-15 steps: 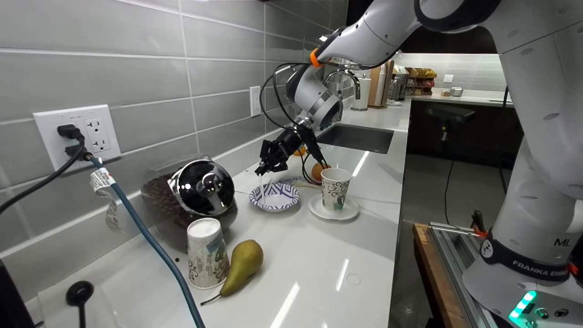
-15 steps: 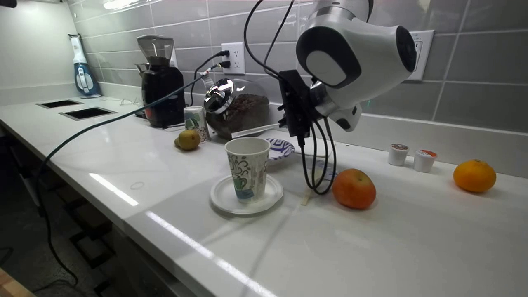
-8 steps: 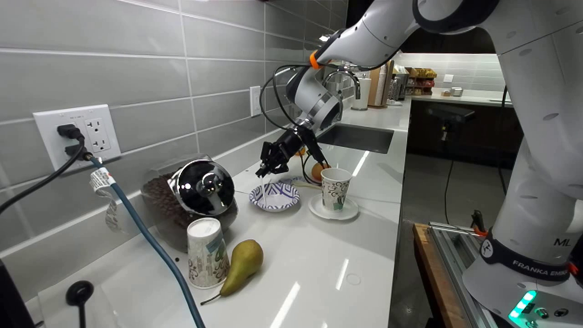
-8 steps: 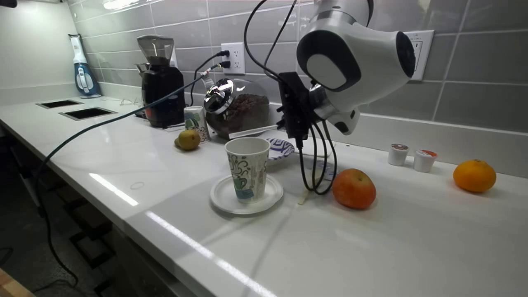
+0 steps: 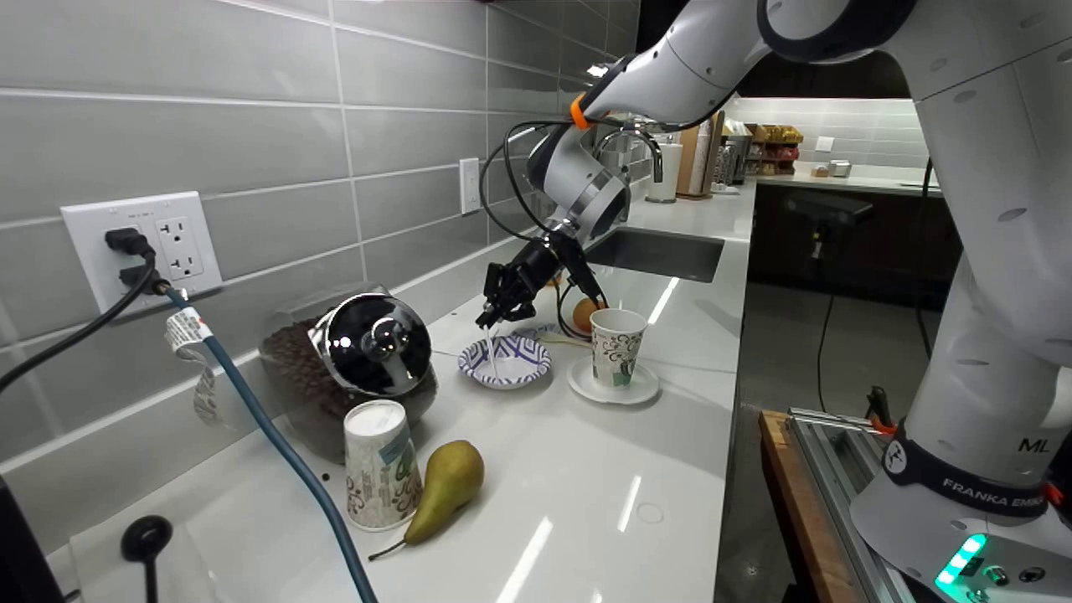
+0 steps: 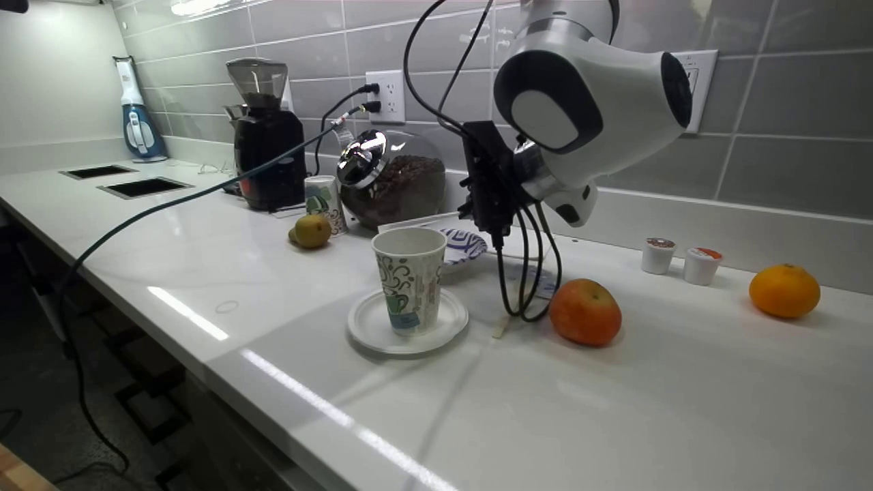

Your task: Remove the straw from the paper cup and put it on the plate with blue stripes

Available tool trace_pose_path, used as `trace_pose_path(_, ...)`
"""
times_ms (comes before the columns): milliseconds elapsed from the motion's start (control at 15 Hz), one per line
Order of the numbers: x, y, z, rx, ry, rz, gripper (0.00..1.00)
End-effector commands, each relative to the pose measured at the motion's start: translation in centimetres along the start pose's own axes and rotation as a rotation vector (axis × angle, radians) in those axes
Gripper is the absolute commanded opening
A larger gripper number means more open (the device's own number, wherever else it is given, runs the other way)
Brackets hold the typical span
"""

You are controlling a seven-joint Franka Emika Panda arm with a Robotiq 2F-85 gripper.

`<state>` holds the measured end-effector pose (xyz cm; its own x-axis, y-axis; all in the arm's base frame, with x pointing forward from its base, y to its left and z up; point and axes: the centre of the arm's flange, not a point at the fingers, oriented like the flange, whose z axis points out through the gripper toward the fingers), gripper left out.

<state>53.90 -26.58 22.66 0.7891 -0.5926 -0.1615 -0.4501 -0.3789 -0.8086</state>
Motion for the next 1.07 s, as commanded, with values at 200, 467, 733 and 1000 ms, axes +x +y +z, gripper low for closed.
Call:
trace_pose_path(200, -0.2, 0.6, -0.7, -0.089, -0.040, 0.001, 0.54)
trace_pose_path(467, -1.2, -0.6, -2.1, -0.158, -0.044, -0.045, 0.81)
trace_pose_path(733, -3.7, -5.6, -4.4, -0.261, -0.034, -0.198, 1.00)
trace_pose_path(1000, -6.3, -10.7, -5.1, -0.412, 0.013, -0.337, 1.00)
